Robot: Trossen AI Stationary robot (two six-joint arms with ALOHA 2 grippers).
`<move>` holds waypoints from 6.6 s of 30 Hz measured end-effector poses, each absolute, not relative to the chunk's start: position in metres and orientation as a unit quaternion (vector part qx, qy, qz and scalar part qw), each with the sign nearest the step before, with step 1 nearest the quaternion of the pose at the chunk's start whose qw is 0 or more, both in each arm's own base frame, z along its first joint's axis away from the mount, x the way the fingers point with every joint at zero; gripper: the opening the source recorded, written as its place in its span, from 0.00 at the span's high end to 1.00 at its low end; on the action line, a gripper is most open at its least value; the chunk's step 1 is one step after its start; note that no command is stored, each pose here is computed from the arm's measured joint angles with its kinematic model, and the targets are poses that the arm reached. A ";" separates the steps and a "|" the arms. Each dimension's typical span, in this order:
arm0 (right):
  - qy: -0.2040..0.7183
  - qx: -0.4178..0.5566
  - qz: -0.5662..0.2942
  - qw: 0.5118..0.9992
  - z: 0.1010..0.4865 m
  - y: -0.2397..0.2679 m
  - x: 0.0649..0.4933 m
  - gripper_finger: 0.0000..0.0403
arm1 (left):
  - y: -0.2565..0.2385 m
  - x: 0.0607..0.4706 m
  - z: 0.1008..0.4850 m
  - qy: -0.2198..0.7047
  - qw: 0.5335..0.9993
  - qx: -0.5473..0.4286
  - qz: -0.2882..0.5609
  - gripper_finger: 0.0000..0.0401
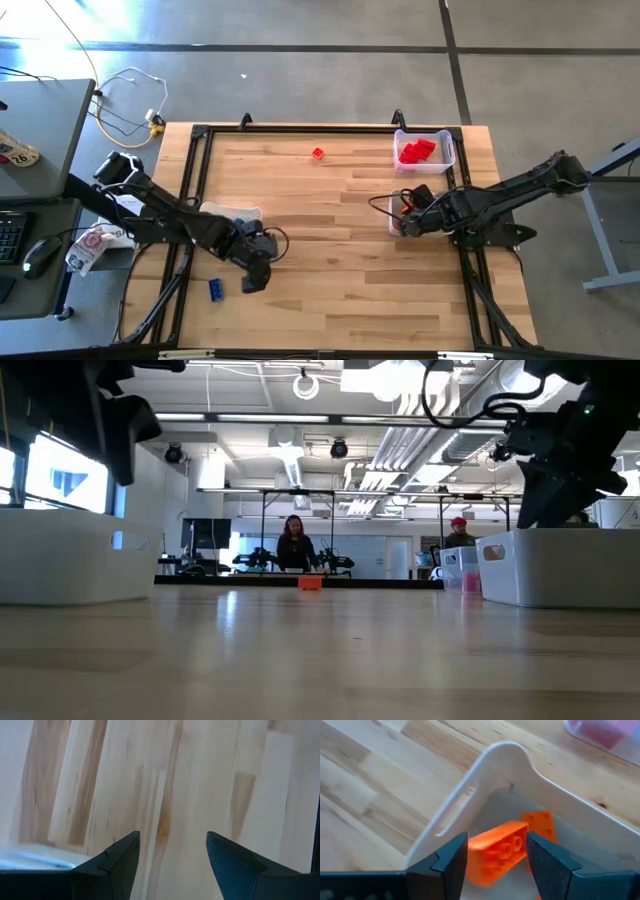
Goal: Sort & place blocks by color
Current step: Put the orange game piece into the gray bin, then put the blue game piece into the white bin
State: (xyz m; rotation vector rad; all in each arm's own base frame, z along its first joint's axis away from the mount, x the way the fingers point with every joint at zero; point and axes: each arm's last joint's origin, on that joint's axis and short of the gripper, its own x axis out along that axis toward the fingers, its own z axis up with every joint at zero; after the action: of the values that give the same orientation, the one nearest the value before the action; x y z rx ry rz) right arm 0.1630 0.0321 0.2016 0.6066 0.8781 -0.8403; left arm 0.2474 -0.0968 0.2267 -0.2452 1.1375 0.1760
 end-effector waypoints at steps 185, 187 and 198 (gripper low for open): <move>0.141 -0.055 -0.191 0.970 0.290 -0.033 0.233 0.54 | -0.026 0.176 0.225 0.547 0.573 -0.312 0.524 0.71; 0.131 -0.057 -0.190 0.971 0.292 -0.043 0.232 0.54 | -0.024 0.173 0.217 0.553 0.564 -0.314 0.528 0.71; 0.102 -0.064 -0.188 0.975 0.301 -0.093 0.244 0.54 | -0.014 0.163 0.195 0.564 0.513 -0.333 0.555 0.70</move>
State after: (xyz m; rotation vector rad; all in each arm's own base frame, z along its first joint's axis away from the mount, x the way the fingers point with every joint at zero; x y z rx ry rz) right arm 0.2440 -0.0928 0.3006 -0.1284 0.2058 -0.3783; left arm 0.1625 -0.0135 0.1952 -0.8003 1.3560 1.3352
